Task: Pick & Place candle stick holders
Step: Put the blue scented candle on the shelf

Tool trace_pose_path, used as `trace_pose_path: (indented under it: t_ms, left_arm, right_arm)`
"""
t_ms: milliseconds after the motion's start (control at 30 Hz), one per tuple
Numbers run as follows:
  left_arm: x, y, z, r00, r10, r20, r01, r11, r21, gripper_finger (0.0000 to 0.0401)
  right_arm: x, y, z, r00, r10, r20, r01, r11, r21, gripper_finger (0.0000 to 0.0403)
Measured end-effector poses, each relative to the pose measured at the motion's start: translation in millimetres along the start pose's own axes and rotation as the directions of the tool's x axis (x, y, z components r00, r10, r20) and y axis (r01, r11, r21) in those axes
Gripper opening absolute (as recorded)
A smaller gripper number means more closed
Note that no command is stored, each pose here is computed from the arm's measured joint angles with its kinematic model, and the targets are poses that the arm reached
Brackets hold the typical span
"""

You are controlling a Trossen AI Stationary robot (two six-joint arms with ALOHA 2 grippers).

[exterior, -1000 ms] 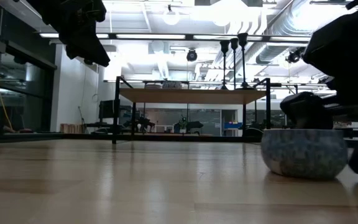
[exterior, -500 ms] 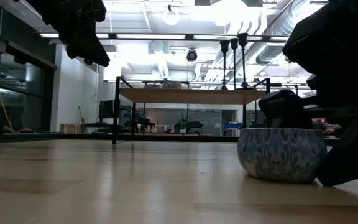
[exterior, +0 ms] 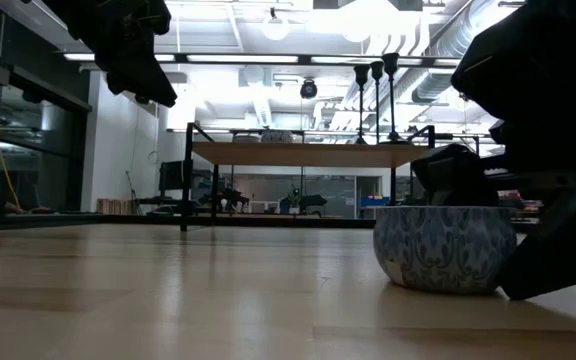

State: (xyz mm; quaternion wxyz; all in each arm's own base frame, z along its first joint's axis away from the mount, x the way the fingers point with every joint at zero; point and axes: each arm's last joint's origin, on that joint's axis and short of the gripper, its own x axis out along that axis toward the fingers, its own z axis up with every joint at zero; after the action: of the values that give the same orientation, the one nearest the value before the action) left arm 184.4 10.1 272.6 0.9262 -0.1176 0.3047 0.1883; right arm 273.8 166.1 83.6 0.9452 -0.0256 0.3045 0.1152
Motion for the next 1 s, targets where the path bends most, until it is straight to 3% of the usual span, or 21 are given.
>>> trace_pose_path:
  t_ms: [300,500,733,1000]
  left_arm:
    - [0,0,0,1.0,-0.001,0.0,0.001,1.0,0.0,0.009]
    - [0,0,0,1.0,-0.002,0.001,0.002,1.0,0.0,0.009]
    - [0,0,0,1.0,-0.002,0.001,0.002,1.0,-0.001,0.009]
    - [0,0,0,1.0,-0.008,-0.002,0.008,1.0,-0.001,0.009]
  right_arm:
    - [4,-14,4,1.0,0.029,-0.008,-0.027,0.99,0.139,0.0304]
    - [4,-18,6,0.999,0.035,0.003,-0.035,0.986,0.163,0.0326]
    - [7,-16,13,0.999,0.029,0.019,-0.031,0.994,0.103,0.0353]
    - [10,-15,20,1.0,0.008,-0.006,-0.008,0.999,0.034,0.0353]
